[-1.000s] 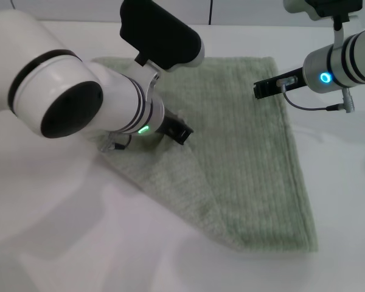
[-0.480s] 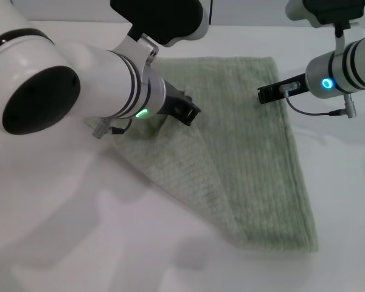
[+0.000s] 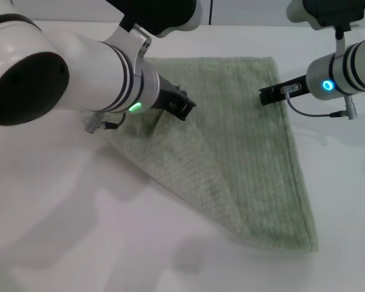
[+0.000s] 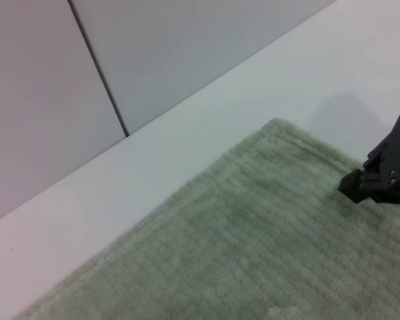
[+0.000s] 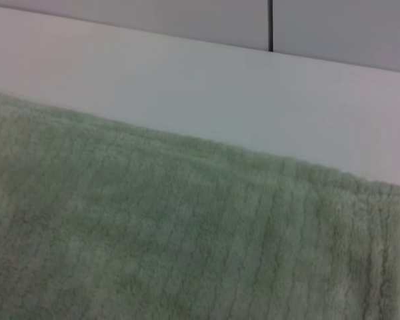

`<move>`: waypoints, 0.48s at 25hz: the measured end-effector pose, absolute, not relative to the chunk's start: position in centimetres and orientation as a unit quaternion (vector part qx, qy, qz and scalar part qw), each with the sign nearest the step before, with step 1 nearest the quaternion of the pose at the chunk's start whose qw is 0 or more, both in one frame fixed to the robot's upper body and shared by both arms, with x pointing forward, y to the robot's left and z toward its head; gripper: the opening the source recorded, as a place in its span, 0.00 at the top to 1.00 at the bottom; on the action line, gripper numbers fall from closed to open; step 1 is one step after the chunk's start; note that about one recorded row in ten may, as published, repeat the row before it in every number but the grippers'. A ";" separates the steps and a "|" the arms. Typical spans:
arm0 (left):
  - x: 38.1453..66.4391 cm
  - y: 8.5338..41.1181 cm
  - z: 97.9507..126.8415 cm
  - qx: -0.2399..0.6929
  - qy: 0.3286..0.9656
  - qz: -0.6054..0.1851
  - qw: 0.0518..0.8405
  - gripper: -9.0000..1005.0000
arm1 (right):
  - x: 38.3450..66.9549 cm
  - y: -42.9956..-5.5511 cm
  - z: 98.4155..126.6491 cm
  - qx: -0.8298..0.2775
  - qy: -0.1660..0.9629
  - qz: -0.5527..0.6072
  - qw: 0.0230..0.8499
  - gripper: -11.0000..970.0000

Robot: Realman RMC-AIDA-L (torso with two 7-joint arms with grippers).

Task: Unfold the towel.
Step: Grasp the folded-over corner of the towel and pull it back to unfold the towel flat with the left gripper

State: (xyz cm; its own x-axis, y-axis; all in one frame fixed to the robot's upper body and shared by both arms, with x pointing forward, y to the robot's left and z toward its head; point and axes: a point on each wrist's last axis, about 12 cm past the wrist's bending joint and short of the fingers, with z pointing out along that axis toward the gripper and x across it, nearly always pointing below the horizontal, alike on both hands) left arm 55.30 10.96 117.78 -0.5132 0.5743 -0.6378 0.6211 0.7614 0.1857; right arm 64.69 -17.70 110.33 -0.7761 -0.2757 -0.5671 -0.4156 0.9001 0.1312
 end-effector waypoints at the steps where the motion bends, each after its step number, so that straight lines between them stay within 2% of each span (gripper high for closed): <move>1: 55.3 11.1 117.8 0.343 0.870 -0.032 0.353 0.94 | 64.7 -17.7 110.3 -0.185 0.934 0.125 0.279 0.99; 12: 55.3 12.4 118.4 0.326 0.877 -0.028 0.351 0.94 | 64.7 -17.8 110.2 -0.183 0.934 0.125 0.279 0.99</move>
State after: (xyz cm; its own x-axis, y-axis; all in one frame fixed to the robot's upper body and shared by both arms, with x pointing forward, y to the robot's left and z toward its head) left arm 55.32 12.41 118.39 -0.5406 0.5533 -0.6337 0.5920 0.7854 0.1808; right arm 64.69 -17.77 110.22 -0.7771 -0.2728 -0.5671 -0.4120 0.9017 0.1308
